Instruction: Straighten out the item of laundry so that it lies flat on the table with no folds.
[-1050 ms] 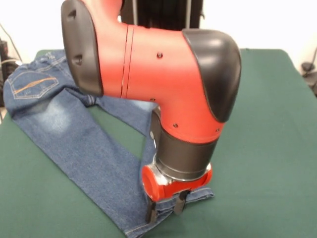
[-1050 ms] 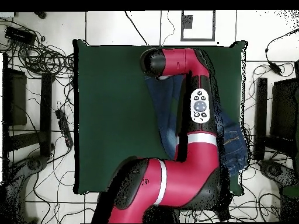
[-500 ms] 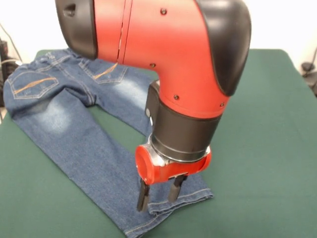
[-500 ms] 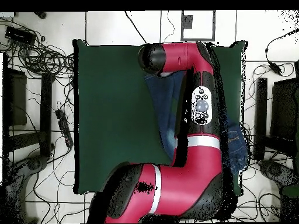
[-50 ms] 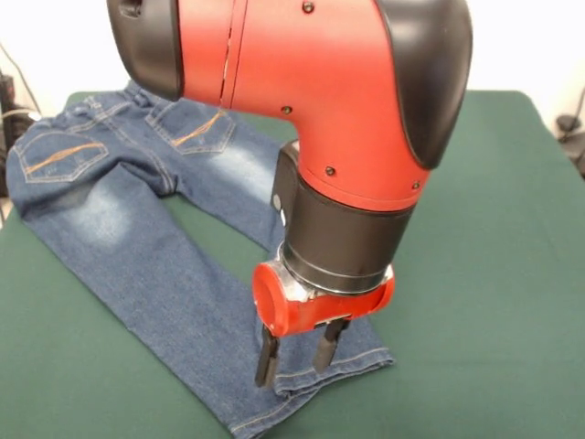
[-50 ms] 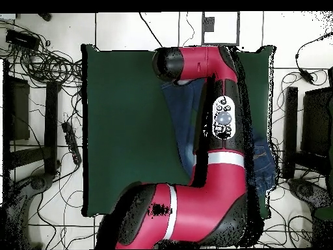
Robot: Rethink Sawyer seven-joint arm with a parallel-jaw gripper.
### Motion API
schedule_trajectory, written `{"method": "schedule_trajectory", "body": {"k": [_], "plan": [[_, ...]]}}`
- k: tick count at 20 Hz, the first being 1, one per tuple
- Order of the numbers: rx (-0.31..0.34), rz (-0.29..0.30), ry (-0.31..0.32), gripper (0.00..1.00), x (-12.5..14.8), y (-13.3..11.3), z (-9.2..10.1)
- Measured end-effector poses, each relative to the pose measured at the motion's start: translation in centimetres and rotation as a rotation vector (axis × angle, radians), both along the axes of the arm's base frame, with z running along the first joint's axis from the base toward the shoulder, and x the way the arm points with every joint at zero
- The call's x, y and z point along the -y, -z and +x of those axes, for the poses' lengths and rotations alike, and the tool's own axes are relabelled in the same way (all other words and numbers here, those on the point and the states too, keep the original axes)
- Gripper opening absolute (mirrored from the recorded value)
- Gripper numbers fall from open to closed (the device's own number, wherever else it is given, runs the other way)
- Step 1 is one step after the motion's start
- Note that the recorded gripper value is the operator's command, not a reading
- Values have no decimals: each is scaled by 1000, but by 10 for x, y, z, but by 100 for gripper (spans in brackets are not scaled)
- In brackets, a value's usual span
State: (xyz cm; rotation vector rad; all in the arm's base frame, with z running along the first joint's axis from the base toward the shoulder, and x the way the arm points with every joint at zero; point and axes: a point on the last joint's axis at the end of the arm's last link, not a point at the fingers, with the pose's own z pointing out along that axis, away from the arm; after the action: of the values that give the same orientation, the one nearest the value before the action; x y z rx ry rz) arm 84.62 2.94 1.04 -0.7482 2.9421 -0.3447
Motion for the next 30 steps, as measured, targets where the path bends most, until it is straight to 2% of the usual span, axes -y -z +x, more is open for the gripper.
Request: {"method": "schedule_trajectory", "body": {"k": [7, 13, 15, 19, 21, 25, 30], "plan": [[-18, 31, 48, 100, 15, 7, 3], [-116, 29, 110, 100, 38, 28, -2], [-178, 26, 138, 100, 44, 42, -7], [-262, 19, 168, 100, 47, 60, -16], [-282, 25, 185, 100, 47, 59, -14], [-299, 19, 208, 100, 51, 57, -12], [-289, 22, 216, 100, 51, 59, -9]]}}
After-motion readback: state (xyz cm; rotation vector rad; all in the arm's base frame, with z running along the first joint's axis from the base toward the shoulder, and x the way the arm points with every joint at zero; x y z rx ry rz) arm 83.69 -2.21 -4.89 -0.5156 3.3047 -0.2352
